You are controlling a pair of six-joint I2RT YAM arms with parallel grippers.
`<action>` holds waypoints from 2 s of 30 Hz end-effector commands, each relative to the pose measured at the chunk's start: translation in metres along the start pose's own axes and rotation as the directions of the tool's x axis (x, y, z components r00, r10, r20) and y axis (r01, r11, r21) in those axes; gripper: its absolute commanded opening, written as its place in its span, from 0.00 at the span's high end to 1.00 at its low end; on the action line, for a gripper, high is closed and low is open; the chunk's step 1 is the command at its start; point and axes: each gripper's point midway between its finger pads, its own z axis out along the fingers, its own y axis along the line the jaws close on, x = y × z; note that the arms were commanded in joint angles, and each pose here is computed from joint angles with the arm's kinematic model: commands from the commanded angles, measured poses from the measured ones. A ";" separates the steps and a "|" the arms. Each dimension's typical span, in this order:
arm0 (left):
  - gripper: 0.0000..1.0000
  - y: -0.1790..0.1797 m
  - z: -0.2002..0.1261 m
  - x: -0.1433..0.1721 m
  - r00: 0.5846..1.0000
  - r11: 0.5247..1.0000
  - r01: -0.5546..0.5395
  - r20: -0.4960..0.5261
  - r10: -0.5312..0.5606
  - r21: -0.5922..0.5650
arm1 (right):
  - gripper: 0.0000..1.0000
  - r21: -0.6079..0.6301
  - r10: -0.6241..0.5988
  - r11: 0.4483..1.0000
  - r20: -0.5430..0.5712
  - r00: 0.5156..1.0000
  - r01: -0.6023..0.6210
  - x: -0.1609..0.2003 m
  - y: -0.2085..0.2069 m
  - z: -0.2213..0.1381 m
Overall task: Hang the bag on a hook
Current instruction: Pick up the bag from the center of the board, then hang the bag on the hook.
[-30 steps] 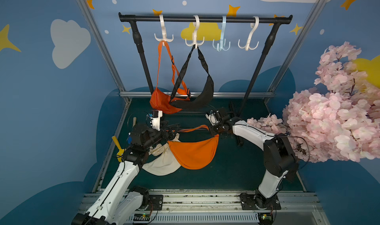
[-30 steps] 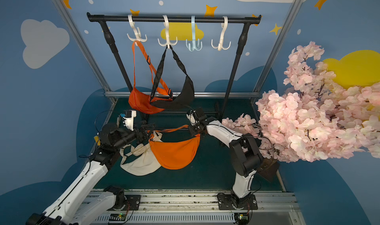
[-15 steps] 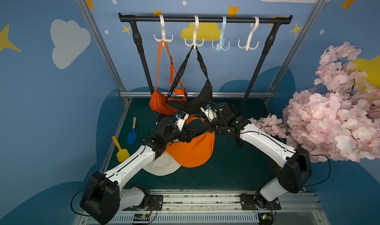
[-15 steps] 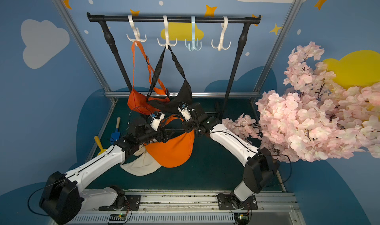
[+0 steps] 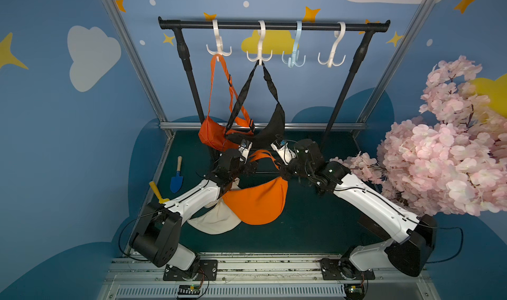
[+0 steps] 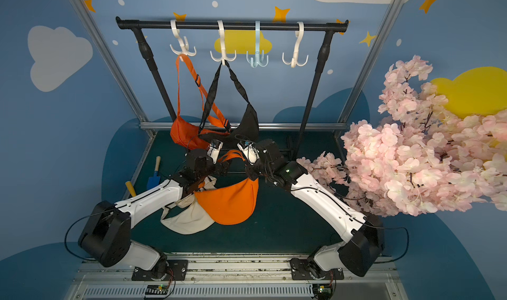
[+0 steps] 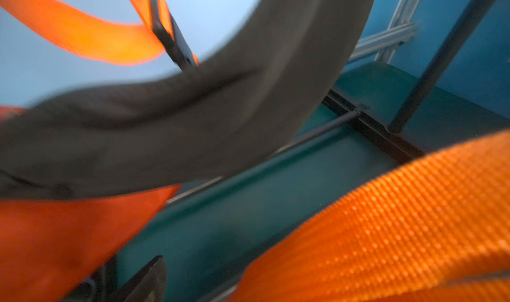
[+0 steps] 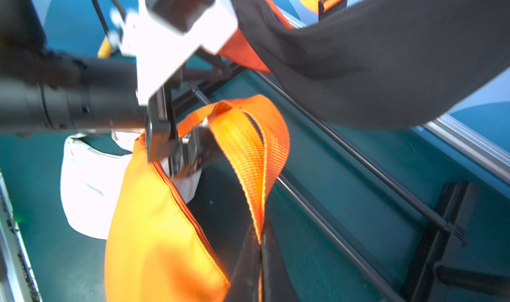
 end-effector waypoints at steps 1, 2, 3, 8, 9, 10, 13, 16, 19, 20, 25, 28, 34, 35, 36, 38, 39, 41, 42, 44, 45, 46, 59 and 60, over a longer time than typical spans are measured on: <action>0.08 0.012 0.001 -0.026 0.996 0.998 -0.053 0.069 0.055 -0.039 | 1.00 -0.005 -0.007 1.000 0.016 1.000 0.007 0.000 0.003 -0.011; 0.11 0.012 0.002 -0.028 0.995 0.998 -0.058 0.074 0.060 -0.030 | 1.00 -0.004 -0.005 1.000 0.022 1.000 0.005 -0.001 0.002 -0.013; 0.17 0.011 0.003 -0.029 0.995 0.998 -0.061 0.076 0.062 -0.019 | 1.00 -0.002 -0.003 1.000 0.030 1.000 0.003 -0.003 0.002 -0.016; 0.92 0.005 0.000 -0.046 0.992 0.997 -0.072 0.107 0.069 0.021 | 1.00 0.062 0.022 0.998 0.092 0.996 -0.028 -0.020 -0.014 -0.037; 0.96 0.004 -0.004 -0.054 0.990 0.997 -0.071 0.121 0.068 0.024 | 1.00 0.075 0.029 0.996 0.112 0.993 -0.038 -0.025 -0.018 -0.043; 0.96 0.001 -0.010 -0.064 0.988 0.997 -0.068 0.143 0.062 0.033 | 1.00 0.086 0.032 0.995 0.135 0.990 -0.044 -0.032 -0.021 -0.048; 0.96 -0.013 -0.029 -0.090 0.977 0.993 -0.077 0.206 0.058 0.086 | 1.00 0.104 0.035 0.993 0.203 0.979 -0.057 -0.050 -0.027 -0.066; 0.96 -0.025 -0.052 -0.119 0.960 0.988 -0.092 0.273 0.055 0.121 | 1.00 0.116 0.034 0.991 0.260 0.965 -0.066 -0.071 -0.032 -0.083; 0.96 -0.034 -0.072 -0.144 0.940 0.983 -0.096 0.340 0.037 0.156 | 1.00 0.135 0.021 0.989 0.320 0.947 -0.067 -0.092 -0.038 -0.101; 0.96 -0.035 -0.077 -0.152 0.933 0.982 -0.093 0.358 0.028 0.166 | 1.00 0.144 0.015 0.987 0.335 0.942 -0.067 -0.099 -0.040 -0.106; 0.96 -0.048 -0.093 -0.177 0.909 0.970 -0.116 0.415 0.017 0.215 | 1.00 0.176 -0.018 0.982 0.417 0.909 -0.061 -0.133 -0.052 -0.131; 0.96 -0.058 -0.099 -0.194 0.896 0.959 -0.139 0.444 0.016 0.245 | 1.00 0.198 -0.041 0.979 0.455 0.890 -0.056 -0.153 -0.059 -0.145; 0.96 -0.069 -0.102 -0.224 0.870 0.948 -0.177 0.493 0.025 0.264 | 1.00 0.247 -0.104 0.968 0.531 0.841 -0.036 -0.192 -0.072 -0.175; 0.96 -0.071 -0.101 -0.228 0.867 0.946 -0.184 0.498 0.029 0.266 | 1.00 0.256 -0.115 0.966 0.539 0.835 -0.033 -0.198 -0.075 -0.179; 0.96 -0.072 -0.101 -0.233 0.864 0.945 -0.191 0.503 0.033 0.265 | 1.00 0.267 -0.127 0.963 0.546 0.828 -0.028 -0.205 -0.079 -0.182; 0.96 -0.072 -0.102 -0.245 0.854 0.946 -0.199 0.519 0.040 0.256 | 1.00 0.295 -0.156 0.955 0.556 0.817 -0.018 -0.217 -0.086 -0.190; 0.96 -0.073 -0.102 -0.250 0.849 0.945 -0.205 0.527 0.043 0.254 | 1.00 0.315 -0.171 0.949 0.562 0.809 -0.018 -0.223 -0.091 -0.193; 0.96 -0.072 -0.103 -0.262 0.834 0.945 -0.221 0.549 0.054 0.242 | 1.00 0.334 -0.191 0.943 0.577 0.794 -0.015 -0.233 -0.098 -0.198; 0.96 -0.073 -0.103 -0.268 0.827 0.944 -0.230 0.558 0.063 0.235 | 1.00 0.341 -0.202 0.940 0.586 0.785 -0.013 -0.238 -0.101 -0.202; 0.96 -0.070 -0.101 -0.281 0.820 0.948 -0.237 0.567 0.078 0.213 | 1.00 0.360 -0.223 0.933 0.595 0.772 -0.008 -0.248 -0.106 -0.206; 0.96 -0.069 -0.101 -0.289 0.814 0.949 -0.244 0.575 0.088 0.200 | 1.00 0.369 -0.232 0.930 0.602 0.764 -0.008 -0.254 -0.107 -0.210; 0.96 -0.068 -0.100 -0.296 0.809 0.950 -0.248 0.580 0.096 0.189 | 1.00 0.377 -0.241 0.926 0.609 0.755 -0.008 -0.259 -0.110 -0.213; 0.96 -0.053 -0.070 -0.358 0.768 0.951 -0.306 0.599 0.226 0.034 | 1.00 0.430 -0.302 0.903 0.653 0.694 -0.013 -0.296 -0.136 -0.221; 0.96 -0.051 -0.067 -0.362 0.772 0.952 -0.304 0.593 0.229 0.028 | 1.00 0.429 -0.302 0.903 0.658 0.690 -0.014 -0.298 -0.138 -0.221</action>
